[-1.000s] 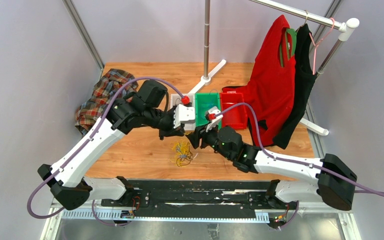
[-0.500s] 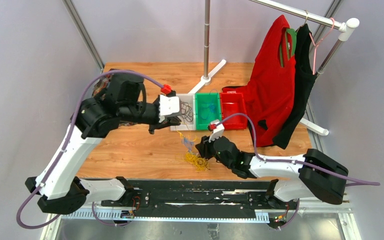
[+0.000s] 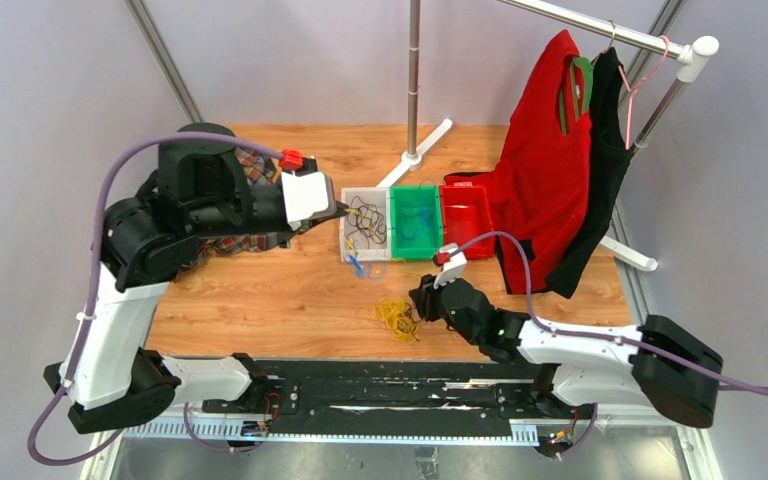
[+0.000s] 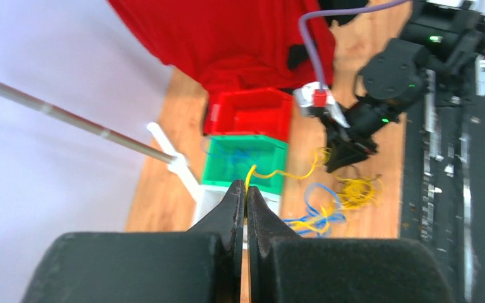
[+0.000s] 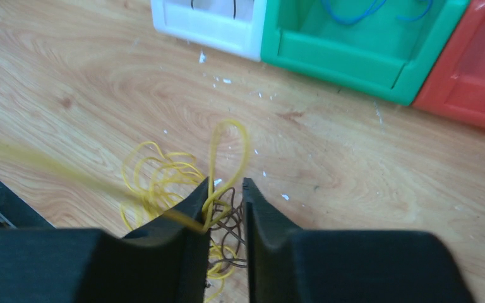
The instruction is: Untangle the cables
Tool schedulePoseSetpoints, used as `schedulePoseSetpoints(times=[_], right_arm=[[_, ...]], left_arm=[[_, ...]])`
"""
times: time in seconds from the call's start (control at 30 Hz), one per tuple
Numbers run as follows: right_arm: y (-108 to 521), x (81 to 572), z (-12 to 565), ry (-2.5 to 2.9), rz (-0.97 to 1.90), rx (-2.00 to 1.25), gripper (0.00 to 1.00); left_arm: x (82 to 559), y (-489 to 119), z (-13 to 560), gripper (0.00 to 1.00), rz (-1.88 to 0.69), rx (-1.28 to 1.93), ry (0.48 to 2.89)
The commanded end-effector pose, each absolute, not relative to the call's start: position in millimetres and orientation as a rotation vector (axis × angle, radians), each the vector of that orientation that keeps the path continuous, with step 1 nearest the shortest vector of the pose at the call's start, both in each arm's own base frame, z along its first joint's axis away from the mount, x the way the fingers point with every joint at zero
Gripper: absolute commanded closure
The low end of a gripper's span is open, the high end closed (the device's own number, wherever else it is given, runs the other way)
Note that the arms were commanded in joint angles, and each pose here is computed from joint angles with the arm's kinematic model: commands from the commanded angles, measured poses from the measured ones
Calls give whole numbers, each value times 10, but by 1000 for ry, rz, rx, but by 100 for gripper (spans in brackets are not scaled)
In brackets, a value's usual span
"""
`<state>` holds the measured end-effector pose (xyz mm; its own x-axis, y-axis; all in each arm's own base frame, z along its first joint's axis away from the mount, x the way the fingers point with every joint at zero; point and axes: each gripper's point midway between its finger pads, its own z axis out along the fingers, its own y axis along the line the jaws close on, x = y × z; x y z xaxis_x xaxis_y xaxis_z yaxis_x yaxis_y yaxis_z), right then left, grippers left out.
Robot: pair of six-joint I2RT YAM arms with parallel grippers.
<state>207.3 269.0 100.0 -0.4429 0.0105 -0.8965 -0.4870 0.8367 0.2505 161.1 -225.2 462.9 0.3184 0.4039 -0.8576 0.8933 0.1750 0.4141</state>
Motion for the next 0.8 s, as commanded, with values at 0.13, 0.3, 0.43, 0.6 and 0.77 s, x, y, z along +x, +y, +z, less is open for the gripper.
schedulePoseSetpoints(times=[0.13,0.3,0.43,0.6,0.77], right_arm=[[2476,2100,1075,1949,486,-335,86],[2453,2098,1160,1932,497,-321,82],[2436,2056,1041,1964,505,-313,75],[2419,1999,850,2006,504,-305,66],[2410,1980,873,1994,479,-320,58]], left_arm=[[1742,-2067,5427,100,-334,1289,1104],[1755,-1988,5730,100,-286,1213,1040],[1818,-1758,6387,100,-171,983,897],[1811,-1545,6846,100,-95,809,784],[1835,-1466,6970,99,-99,714,769]])
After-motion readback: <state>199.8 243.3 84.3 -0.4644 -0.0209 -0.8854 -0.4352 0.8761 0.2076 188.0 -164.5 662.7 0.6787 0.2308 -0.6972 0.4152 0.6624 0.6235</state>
